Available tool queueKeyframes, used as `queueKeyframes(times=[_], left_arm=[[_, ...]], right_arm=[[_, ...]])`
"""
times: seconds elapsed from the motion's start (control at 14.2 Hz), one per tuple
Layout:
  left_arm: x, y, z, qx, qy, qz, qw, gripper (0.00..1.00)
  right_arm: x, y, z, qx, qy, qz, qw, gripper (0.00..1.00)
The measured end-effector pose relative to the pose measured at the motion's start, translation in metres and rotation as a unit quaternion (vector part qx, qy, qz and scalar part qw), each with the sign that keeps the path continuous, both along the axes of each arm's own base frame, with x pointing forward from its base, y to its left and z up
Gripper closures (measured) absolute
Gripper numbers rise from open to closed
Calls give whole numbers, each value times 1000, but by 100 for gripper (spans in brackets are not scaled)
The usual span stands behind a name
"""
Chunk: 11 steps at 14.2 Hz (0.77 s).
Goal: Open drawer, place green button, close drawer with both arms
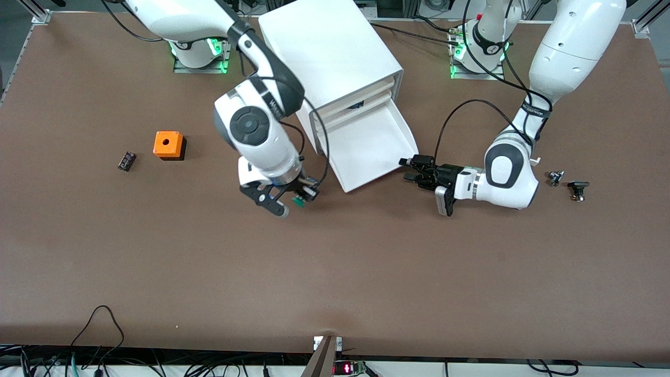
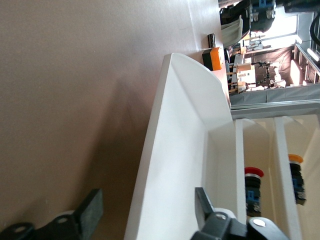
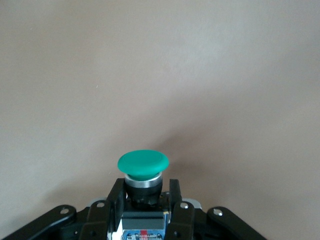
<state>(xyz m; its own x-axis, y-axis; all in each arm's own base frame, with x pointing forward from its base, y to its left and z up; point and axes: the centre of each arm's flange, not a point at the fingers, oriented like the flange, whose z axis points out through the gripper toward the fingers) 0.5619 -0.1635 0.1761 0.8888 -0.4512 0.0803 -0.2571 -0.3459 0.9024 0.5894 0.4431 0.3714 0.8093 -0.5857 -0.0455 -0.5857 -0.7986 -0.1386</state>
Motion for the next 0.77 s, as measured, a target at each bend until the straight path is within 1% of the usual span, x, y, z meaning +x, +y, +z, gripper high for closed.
queueKeyframes(times=[0.07, 0.14, 0.28, 0.42, 0.63, 0.7, 0.77], left_arm=[[9, 9, 13, 17, 12, -16, 1000, 4], [20, 17, 32, 39, 30, -30, 998, 0], [44, 29, 79, 95, 63, -49, 992, 0], [61, 36, 125, 158, 77, -56, 983, 0], [75, 46, 173, 252, 85, -40, 963, 0], [76, 47, 186, 286, 86, -29, 954, 0], [75, 46, 201, 324, 82, -21, 942, 0]], right_arm=[[-11, 14, 1, -1, 1, -12, 1000, 60], [-22, 28, 0, -3, 2, -26, 1000, 60], [-45, 54, -1, -5, 5, -52, 999, 60], [-68, 80, 0, -3, 10, -81, 997, 60], [-97, 112, -2, 2, 17, -125, 992, 60], [-104, 121, -6, 6, 18, -136, 991, 60], [-109, 129, -13, 10, 18, -146, 989, 60]])
